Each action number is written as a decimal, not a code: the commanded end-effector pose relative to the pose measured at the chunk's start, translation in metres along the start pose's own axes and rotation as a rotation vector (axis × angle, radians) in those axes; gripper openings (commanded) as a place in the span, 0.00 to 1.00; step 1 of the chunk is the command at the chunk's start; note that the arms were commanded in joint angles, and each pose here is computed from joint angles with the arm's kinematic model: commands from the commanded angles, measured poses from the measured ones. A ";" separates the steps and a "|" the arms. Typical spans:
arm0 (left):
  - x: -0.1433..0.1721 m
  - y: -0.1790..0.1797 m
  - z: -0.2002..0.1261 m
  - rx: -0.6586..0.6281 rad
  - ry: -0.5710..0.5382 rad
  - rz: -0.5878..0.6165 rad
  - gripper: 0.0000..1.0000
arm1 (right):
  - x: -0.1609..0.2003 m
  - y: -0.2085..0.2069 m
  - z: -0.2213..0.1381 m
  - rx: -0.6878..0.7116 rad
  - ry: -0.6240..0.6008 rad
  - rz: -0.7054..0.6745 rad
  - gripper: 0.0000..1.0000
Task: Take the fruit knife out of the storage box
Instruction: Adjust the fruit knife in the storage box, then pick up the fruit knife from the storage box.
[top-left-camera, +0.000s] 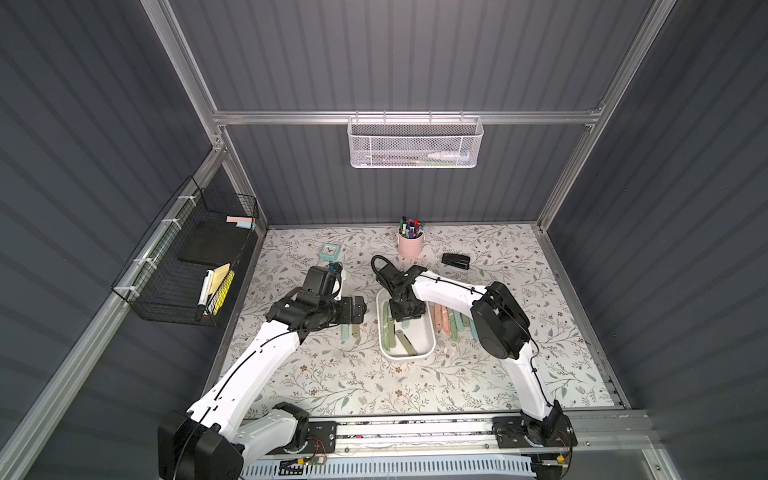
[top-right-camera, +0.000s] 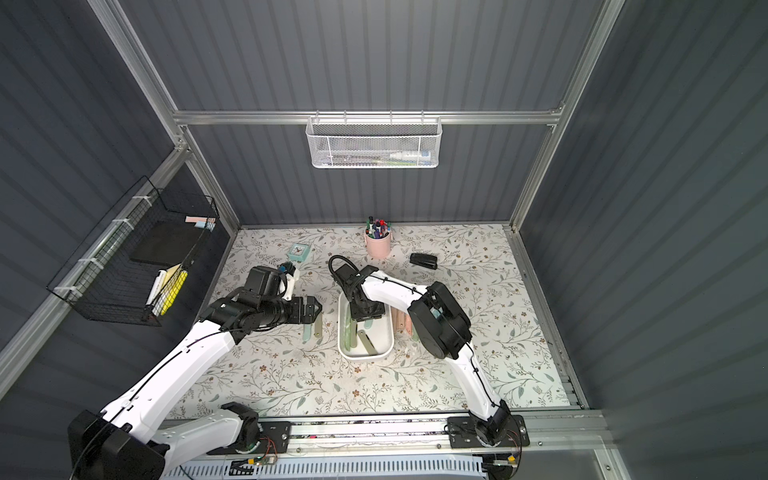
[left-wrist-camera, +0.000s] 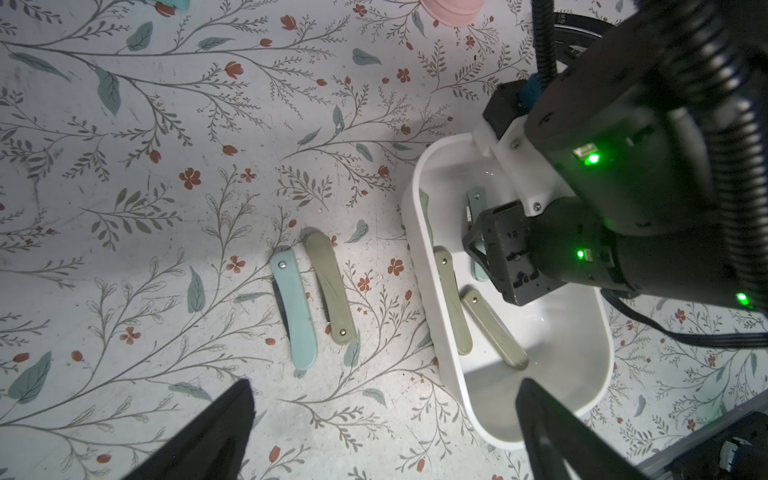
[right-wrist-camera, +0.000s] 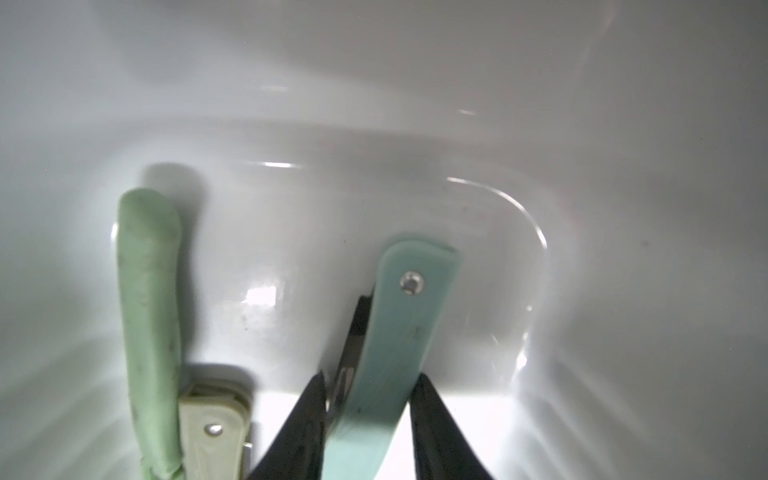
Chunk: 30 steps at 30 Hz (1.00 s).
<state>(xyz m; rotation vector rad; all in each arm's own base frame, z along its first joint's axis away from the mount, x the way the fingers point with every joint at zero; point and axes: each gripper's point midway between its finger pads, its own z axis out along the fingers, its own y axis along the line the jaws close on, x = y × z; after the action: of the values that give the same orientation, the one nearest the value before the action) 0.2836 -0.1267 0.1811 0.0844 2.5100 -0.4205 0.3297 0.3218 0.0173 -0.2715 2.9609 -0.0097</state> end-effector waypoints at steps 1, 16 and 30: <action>0.004 0.005 0.001 -0.020 0.016 -0.008 0.99 | 0.017 -0.015 0.016 0.054 0.071 -0.002 0.31; 0.004 0.005 0.001 -0.023 0.014 -0.008 0.99 | 0.014 -0.010 0.017 0.002 0.069 0.011 0.46; 0.004 0.006 0.000 -0.027 0.012 -0.009 0.99 | 0.022 -0.008 0.035 0.009 0.156 0.000 0.35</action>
<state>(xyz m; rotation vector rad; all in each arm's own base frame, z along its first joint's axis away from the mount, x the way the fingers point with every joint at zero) 0.2842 -0.1250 0.1809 0.0797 2.5088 -0.4075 0.3344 0.3242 0.0150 -0.2668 2.9936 0.0556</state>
